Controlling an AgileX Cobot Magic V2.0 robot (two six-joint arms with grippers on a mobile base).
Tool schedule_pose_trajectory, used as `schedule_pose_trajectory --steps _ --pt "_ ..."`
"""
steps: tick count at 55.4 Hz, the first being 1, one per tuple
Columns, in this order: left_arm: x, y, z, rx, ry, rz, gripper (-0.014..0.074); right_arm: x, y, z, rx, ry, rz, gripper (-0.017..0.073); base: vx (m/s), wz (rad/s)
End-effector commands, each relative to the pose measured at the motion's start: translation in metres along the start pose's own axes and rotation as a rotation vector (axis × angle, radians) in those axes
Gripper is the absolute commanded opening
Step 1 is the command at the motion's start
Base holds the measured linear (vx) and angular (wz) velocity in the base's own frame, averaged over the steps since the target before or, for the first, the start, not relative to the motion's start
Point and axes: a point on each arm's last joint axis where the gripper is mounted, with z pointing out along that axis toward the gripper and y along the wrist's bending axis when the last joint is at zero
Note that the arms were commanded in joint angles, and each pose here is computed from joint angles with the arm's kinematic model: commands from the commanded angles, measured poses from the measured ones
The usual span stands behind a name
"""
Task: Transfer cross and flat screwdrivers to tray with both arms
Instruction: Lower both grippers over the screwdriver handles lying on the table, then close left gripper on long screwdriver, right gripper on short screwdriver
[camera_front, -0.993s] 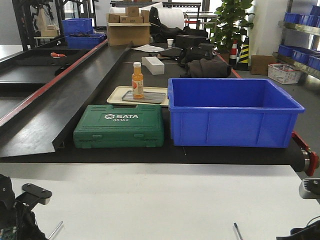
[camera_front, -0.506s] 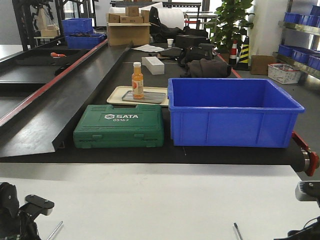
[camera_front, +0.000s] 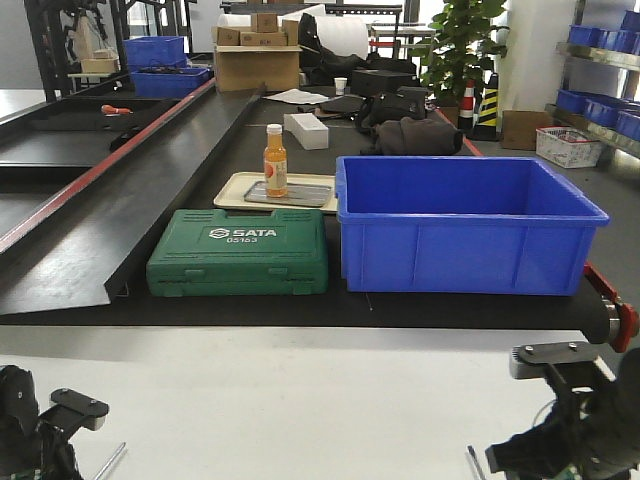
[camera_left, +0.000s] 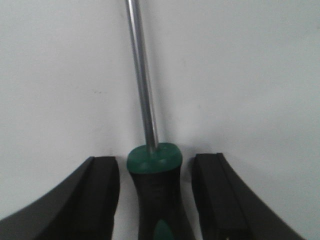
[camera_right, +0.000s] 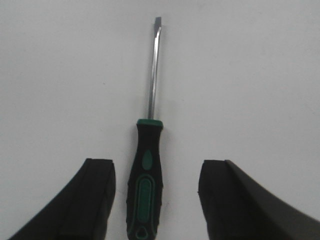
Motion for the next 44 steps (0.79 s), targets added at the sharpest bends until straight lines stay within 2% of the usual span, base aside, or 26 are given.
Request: schedule_pose_trajectory --steps 1,16,44 --pt "-0.010 0.002 -0.025 -0.024 -0.086 -0.018 0.0454 -0.022 0.006 0.006 -0.004 -0.019 -0.034 0.0462 0.00 0.00" --pt "-0.010 0.002 -0.025 -0.025 -0.089 -0.019 0.0454 -0.035 0.005 0.056 -0.005 0.117 -0.023 0.0462 0.00 0.00" --pt "-0.011 0.002 -0.025 -0.027 -0.094 -0.025 0.0454 -0.019 0.005 0.101 -0.005 0.272 -0.015 0.0454 0.00 0.00"
